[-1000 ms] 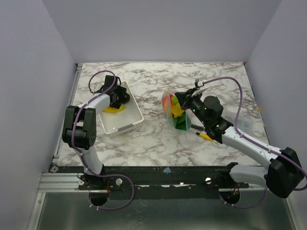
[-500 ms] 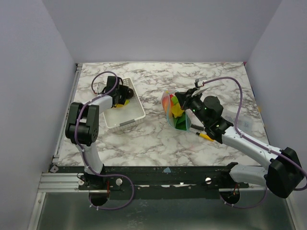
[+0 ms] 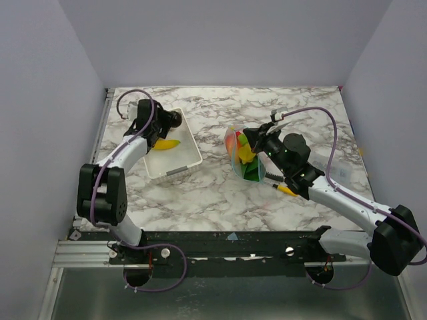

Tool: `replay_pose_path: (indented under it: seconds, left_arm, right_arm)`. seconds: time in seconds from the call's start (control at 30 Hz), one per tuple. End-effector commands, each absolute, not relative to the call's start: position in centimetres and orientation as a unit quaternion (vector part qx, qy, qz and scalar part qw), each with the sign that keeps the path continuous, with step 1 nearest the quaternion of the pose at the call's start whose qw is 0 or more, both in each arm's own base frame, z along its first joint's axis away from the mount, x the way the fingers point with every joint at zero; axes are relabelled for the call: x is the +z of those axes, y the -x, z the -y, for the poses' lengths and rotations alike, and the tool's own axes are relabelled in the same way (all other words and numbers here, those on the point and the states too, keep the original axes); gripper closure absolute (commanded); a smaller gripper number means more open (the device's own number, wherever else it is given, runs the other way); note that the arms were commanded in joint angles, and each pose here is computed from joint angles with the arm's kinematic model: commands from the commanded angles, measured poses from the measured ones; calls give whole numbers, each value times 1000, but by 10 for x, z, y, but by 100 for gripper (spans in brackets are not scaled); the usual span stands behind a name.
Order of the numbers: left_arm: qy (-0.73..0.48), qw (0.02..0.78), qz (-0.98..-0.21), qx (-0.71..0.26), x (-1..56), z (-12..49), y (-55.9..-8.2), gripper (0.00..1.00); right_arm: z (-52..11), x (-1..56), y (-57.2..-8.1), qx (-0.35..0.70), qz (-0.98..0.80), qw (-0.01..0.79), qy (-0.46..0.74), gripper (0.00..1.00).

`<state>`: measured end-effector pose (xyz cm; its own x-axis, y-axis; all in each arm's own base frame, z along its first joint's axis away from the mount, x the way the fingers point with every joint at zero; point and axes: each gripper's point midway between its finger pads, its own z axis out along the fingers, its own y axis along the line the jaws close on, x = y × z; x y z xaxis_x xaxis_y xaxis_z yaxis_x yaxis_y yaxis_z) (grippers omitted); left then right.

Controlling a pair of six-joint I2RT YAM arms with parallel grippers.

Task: Place the food in the zip-top bag and seal the zipper
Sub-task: Pick up the fake vegetable from the bin, then place the fake vegetable in the zipper food storage bag.

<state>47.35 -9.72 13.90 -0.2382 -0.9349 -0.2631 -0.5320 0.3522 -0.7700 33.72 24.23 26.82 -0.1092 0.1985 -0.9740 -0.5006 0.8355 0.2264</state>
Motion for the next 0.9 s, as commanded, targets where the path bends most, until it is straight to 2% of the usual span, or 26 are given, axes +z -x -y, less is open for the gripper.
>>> replay_pose_path:
  seconds: [0.0,0.2,0.33,0.43,0.57,0.87]
  left_arm:
    - [421,397,-751,-318,186,106,-447,92]
    - [312,370,-761,-432,214,147,-389,93]
    - [150,377,-756,-513,260,186,-341,93]
    - [39,411,-758,-504,284,206,-303,93]
    - [-51,456,-745,-484,298,230,-264,93]
    - [-128,474,-726,-481,305,270,-244,95]
  right_arm:
    - [-247,283,-333,284,-677,670,112,99]
    - [-248,282,-334,287,-677,669,112,99]
    - [-249,281,-334,291,-675,670,109,99]
    - [-251,281,-336,293,-678,666,108,99]
    - [-253,289,-337,296,-688,655,101,99]
    - [-258,300,-337,298,-715,625,102,99]
